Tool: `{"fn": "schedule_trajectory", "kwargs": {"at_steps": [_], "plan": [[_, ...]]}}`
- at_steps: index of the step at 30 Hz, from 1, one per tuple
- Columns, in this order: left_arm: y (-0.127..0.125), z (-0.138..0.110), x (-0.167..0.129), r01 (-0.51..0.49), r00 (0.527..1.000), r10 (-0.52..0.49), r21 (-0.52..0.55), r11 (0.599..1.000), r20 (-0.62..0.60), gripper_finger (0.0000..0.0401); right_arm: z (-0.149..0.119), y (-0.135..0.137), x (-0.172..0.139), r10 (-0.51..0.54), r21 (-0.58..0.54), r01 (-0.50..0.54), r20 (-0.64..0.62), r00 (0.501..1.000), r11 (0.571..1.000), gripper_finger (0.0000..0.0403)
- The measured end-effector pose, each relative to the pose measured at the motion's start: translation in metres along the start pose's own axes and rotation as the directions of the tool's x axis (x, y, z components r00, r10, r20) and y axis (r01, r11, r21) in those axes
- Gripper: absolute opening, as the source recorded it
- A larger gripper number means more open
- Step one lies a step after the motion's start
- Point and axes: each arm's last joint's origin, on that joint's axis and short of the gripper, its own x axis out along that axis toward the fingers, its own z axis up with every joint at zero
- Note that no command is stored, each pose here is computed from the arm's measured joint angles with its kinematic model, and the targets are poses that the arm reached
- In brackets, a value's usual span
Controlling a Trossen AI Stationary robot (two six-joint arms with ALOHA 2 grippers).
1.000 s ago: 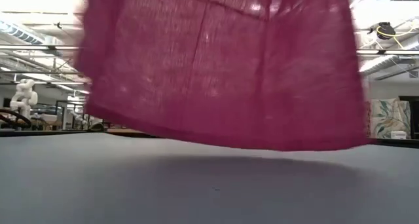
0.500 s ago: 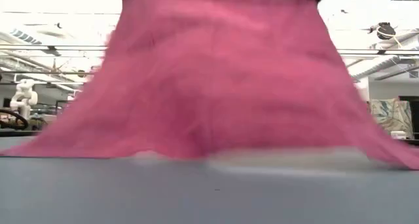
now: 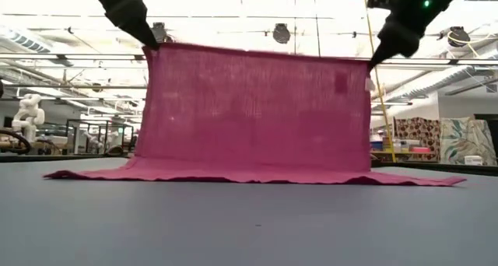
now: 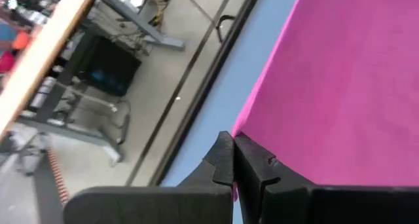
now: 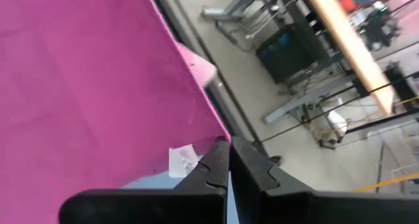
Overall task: Roll towel
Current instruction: Fold the light red towel
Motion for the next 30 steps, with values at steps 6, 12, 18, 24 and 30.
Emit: {"fn": "schedule_trajectory", "kwargs": {"at_steps": [6, 12, 18, 24, 30], "plan": [[-0.006, -0.005, 0.003, 0.081, 0.996, -0.082, -0.02, 0.996, -0.024, 0.0001, -0.004, 0.006, 0.004, 0.125, 0.022, -0.124, -0.039, 0.991, 0.992, 0.0], [-0.018, -0.008, -0.005, 0.279, 0.959, -0.282, -0.057, 0.959, -0.042, 0.0001, -0.007, 0.014, 0.001, 0.386, 0.116, -0.373, -0.114, 0.915, 0.92, 0.0], [-0.031, -0.016, -0.011, 0.364, 0.928, -0.367, -0.057, 0.93, -0.062, 0.0001, -0.013, 0.015, -0.001, 0.464, 0.164, -0.437, -0.191, 0.865, 0.884, 0.0], [-0.044, -0.035, -0.008, 0.373, 0.916, -0.381, -0.078, 0.924, -0.129, 0.0001, -0.026, 0.024, 0.0, 0.55, 0.203, -0.512, -0.267, 0.791, 0.835, 0.0], [-0.053, -0.042, -0.01, 0.401, 0.904, -0.407, -0.068, 0.914, -0.132, 0.0001, -0.04, 0.039, 0.002, 0.611, 0.227, -0.567, -0.295, 0.735, 0.792, 0.0]]}}
